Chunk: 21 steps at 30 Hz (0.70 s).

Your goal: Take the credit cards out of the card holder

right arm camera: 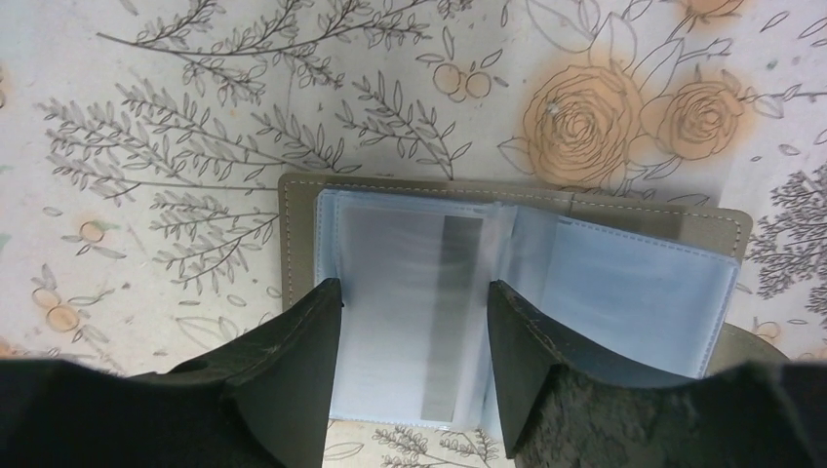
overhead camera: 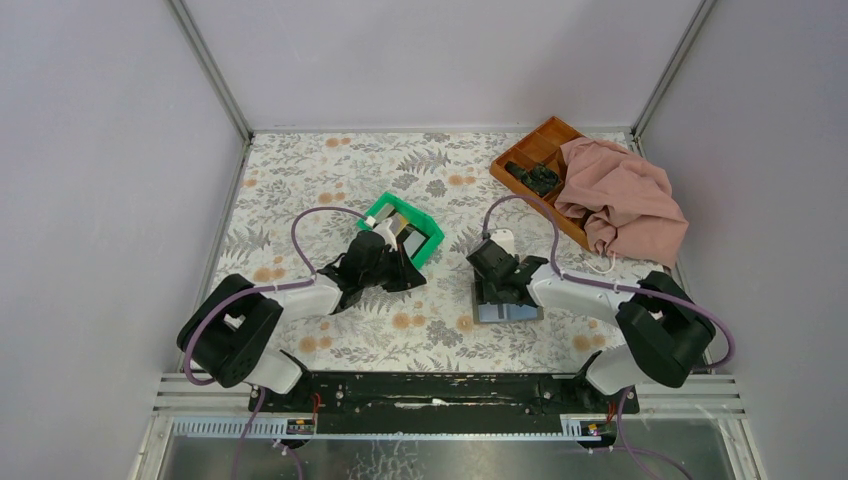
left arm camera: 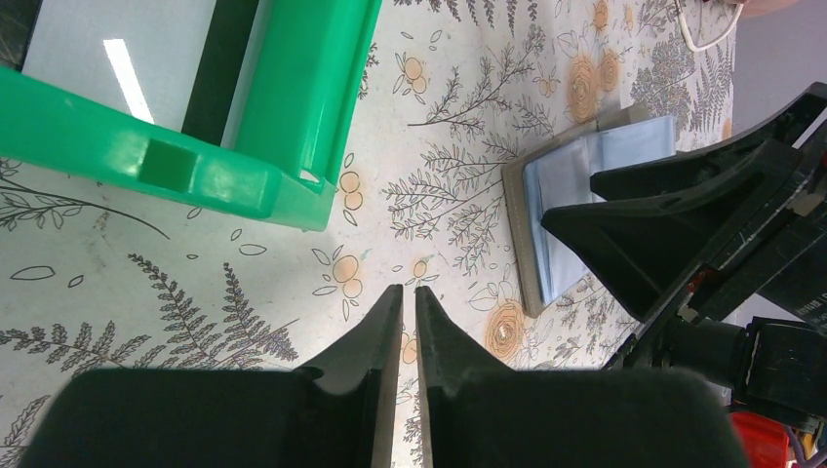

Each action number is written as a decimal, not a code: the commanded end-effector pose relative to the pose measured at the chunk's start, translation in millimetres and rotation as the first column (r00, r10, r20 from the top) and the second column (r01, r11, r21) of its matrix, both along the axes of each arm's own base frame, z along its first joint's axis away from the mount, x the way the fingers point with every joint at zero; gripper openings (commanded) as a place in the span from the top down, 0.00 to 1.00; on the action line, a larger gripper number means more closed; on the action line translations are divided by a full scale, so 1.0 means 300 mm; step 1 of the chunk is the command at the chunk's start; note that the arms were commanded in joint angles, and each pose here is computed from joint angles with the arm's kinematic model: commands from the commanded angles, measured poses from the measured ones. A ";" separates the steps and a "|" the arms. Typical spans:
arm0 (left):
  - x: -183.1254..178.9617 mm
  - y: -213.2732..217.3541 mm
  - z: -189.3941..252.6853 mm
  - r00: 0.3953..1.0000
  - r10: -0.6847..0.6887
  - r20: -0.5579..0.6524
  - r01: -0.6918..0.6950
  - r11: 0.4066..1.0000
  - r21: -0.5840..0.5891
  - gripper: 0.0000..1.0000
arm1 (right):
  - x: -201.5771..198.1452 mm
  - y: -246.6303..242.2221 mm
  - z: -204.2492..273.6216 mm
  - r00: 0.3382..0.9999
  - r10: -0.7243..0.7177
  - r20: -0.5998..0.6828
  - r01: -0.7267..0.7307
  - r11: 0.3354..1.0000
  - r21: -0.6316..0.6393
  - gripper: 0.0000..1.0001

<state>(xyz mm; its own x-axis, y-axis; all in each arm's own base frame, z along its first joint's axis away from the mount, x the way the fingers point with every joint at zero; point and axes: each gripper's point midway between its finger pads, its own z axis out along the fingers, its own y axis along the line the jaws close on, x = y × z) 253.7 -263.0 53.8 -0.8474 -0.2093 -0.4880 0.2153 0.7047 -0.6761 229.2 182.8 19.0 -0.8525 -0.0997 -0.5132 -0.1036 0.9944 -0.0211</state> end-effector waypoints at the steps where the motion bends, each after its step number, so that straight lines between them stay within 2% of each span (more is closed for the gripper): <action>1: 0.028 -0.011 0.037 0.999 0.000 0.053 0.003 0.999 -0.041 0.84 | -0.010 0.046 0.040 1.000 0.003 0.023 -0.005 0.994 0.106 0.84; 18: 0.034 -0.027 0.042 0.999 -0.005 0.050 0.008 0.998 -0.062 0.84 | -0.024 0.090 0.090 0.999 0.021 0.047 -0.033 0.965 0.260 0.89; 19: 0.036 -0.027 0.044 0.999 -0.004 0.051 0.007 0.998 -0.061 0.84 | -0.024 0.087 0.086 0.999 0.021 0.045 -0.032 0.967 0.254 0.88; 20: 0.034 -0.027 0.043 0.999 -0.007 0.050 0.010 0.998 -0.060 0.84 | -0.024 0.087 0.085 0.999 0.023 0.044 -0.034 0.967 0.251 0.83; 21: 0.034 -0.028 0.043 0.999 -0.008 0.049 0.011 0.998 -0.060 0.84 | -0.022 0.086 0.084 0.999 0.025 0.043 -0.035 0.969 0.245 0.72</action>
